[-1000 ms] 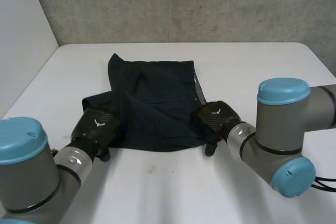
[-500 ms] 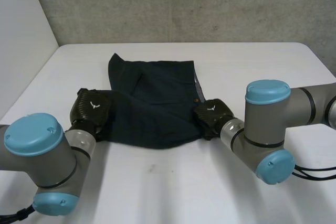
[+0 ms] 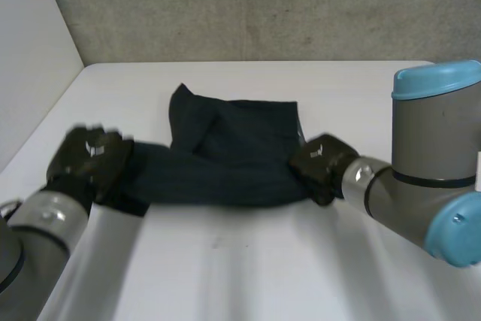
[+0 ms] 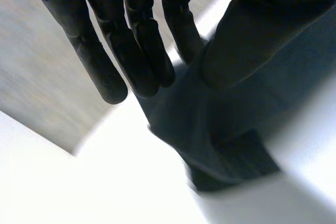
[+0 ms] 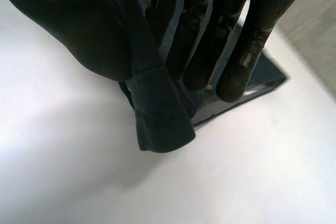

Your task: Fold the shorts.

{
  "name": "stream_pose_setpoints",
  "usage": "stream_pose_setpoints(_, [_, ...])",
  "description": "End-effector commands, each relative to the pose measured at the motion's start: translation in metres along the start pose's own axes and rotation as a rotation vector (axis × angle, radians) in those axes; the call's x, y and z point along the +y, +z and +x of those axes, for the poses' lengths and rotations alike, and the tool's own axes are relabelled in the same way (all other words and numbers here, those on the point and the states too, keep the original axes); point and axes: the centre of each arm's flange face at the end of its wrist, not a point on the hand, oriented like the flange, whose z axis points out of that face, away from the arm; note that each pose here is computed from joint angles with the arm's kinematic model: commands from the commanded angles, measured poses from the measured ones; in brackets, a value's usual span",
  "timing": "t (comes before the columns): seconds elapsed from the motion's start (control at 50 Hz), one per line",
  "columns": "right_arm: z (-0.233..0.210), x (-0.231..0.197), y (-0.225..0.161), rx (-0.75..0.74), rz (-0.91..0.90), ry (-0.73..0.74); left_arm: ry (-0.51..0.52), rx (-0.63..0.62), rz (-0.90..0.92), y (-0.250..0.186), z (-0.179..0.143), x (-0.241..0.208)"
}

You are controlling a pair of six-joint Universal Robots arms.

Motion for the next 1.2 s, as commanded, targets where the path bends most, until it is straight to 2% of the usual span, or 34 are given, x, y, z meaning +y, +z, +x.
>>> stream_pose_setpoints(0.02, [-0.016,0.012,-0.034,-0.13,-0.153,-0.123,0.016,0.182,-0.313,-0.042,0.015,0.031])
stream_pose_setpoints(0.12, [-0.021,0.014,-0.035,-0.159,-0.16,-0.119,0.014,0.169,-0.3,-0.037,0.015,0.033])
stream_pose_setpoints(0.22, [-0.017,0.008,-0.027,-0.132,-0.137,-0.136,0.027,0.083,-0.144,-0.003,0.008,0.015])
stream_pose_setpoints(0.3, [0.009,-0.014,0.003,-0.002,-0.034,-0.143,0.085,-0.013,0.025,0.039,-0.002,-0.01])
stream_pose_setpoints(0.32, [0.022,-0.025,0.012,0.069,0.013,-0.139,0.115,-0.062,0.099,0.058,-0.008,-0.024])
stream_pose_setpoints(0.38, [0.05,-0.057,0.015,0.221,0.13,-0.135,0.147,-0.172,0.231,0.085,-0.024,-0.057])
stream_pose_setpoints(0.4, [0.071,-0.082,0.012,0.336,0.234,-0.133,0.153,-0.252,0.326,0.097,-0.037,-0.084])
stream_pose_setpoints(0.42, [0.081,-0.095,0.009,0.388,0.292,-0.133,0.151,-0.297,0.375,0.1,-0.044,-0.1])
stream_pose_setpoints(0.46, [0.099,-0.121,0.0,0.491,0.42,-0.132,0.127,-0.381,0.479,0.1,-0.059,-0.134])
stream_pose_setpoints(0.48, [0.113,-0.146,-0.012,0.582,0.557,-0.125,0.085,-0.451,0.576,0.094,-0.073,-0.165])
stream_pose_setpoints(0.54, [0.13,-0.174,-0.032,0.691,0.752,-0.093,0.009,-0.534,0.703,0.08,-0.091,-0.204])
stream_pose_setpoints(0.56, [0.138,-0.188,-0.05,0.747,0.858,-0.075,-0.051,-0.562,0.766,0.069,-0.101,-0.223])
stream_pose_setpoints(0.62, [0.14,-0.195,-0.067,0.777,0.929,-0.062,-0.152,-0.588,0.84,0.045,-0.117,-0.242])
stream_pose_setpoints(0.66, [0.137,-0.185,-0.062,0.753,0.898,-0.05,-0.235,-0.58,0.874,0.029,-0.126,-0.246])
stream_pose_setpoints(0.74, [0.12,-0.164,-0.044,0.687,0.807,-0.048,-0.284,-0.515,0.829,0.026,-0.117,-0.227])
stream_pose_setpoints(0.86, [0.09,-0.113,-0.015,0.54,0.586,-0.023,-0.245,-0.42,0.626,0.043,-0.083,-0.166])
stream_pose_setpoints(0.92, [0.07,-0.084,-0.003,0.459,0.48,-0.021,-0.202,-0.309,0.466,0.05,-0.048,-0.11])
stream_pose_setpoints(0.96, [0.059,-0.069,0.004,0.414,0.421,-0.017,-0.186,-0.255,0.412,0.05,-0.033,-0.088])
stream_pose_setpoints(1.04, [0.022,-0.012,0.02,0.245,0.161,-0.023,-0.147,-0.099,0.259,0.043,0.006,-0.029])
stream_pose_setpoints(1.12, [0.005,0.013,0.018,0.157,0.047,-0.014,-0.117,0.014,0.127,0.037,0.035,0.012])
stream_pose_setpoints(1.2, [-0.004,0.023,0.016,0.126,0.014,-0.019,-0.1,0.054,0.051,0.028,0.044,0.029])
